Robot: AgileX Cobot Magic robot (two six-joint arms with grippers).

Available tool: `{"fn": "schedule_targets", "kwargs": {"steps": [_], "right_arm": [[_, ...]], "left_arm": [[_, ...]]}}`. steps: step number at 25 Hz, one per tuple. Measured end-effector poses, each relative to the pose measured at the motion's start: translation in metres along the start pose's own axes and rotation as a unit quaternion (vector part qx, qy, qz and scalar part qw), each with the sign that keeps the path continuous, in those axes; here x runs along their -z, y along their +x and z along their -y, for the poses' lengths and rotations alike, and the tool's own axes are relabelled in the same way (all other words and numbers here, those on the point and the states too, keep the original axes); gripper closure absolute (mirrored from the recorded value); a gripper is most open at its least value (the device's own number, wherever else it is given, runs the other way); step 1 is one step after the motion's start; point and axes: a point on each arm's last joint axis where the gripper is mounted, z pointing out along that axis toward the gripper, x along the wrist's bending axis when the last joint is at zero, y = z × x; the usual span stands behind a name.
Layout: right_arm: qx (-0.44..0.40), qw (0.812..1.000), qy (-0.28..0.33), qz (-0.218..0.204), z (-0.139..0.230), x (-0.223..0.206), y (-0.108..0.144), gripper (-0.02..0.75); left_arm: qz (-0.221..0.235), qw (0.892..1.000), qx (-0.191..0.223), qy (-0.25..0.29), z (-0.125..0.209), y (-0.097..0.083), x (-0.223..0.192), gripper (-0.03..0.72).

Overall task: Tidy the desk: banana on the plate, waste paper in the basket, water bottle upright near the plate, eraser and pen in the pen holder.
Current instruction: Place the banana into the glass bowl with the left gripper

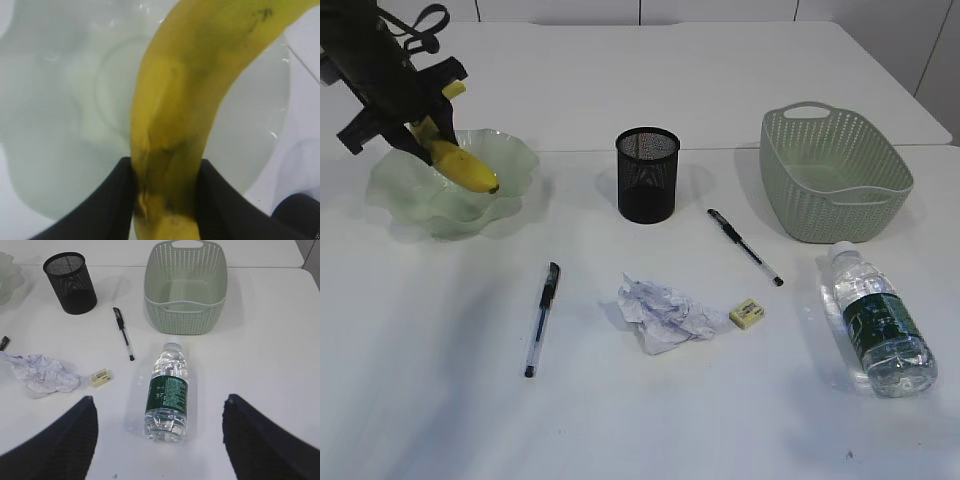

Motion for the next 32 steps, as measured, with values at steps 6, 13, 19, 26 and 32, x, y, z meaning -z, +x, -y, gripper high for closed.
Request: {"fn": "schedule_targets", "kwargs": {"steps": [6, 13, 19, 26, 32], "right_arm": [[0.0, 1.0, 0.0, 0.0, 0.0, 0.0, 0.0, 0.158], [0.001, 1.0, 0.0, 0.001, 0.0, 0.0, 0.0, 0.158], [0.011, 1.0, 0.0, 0.01, 0.0, 0.0, -0.002, 0.158], [0.013, 1.0, 0.0, 0.012, 0.0, 0.0, -0.002, 0.158], [0.013, 1.0, 0.0, 0.012, 0.0, 0.0, -0.002, 0.158]], "left_arm": [[0.0, 0.999, 0.031, 0.04, 0.002, 0.004, -0.035, 0.445], [0.007, 0.998, 0.046, 0.038, -0.006, 0.009, -0.039, 0.44], [0.017, 0.997, 0.068, 0.042, -0.014, 0.013, -0.038, 0.388], [0.021, 0.996, 0.073, 0.045, -0.014, 0.013, -0.038, 0.381], [0.028, 0.996, 0.076, 0.048, -0.014, 0.011, -0.036, 0.366]]}}
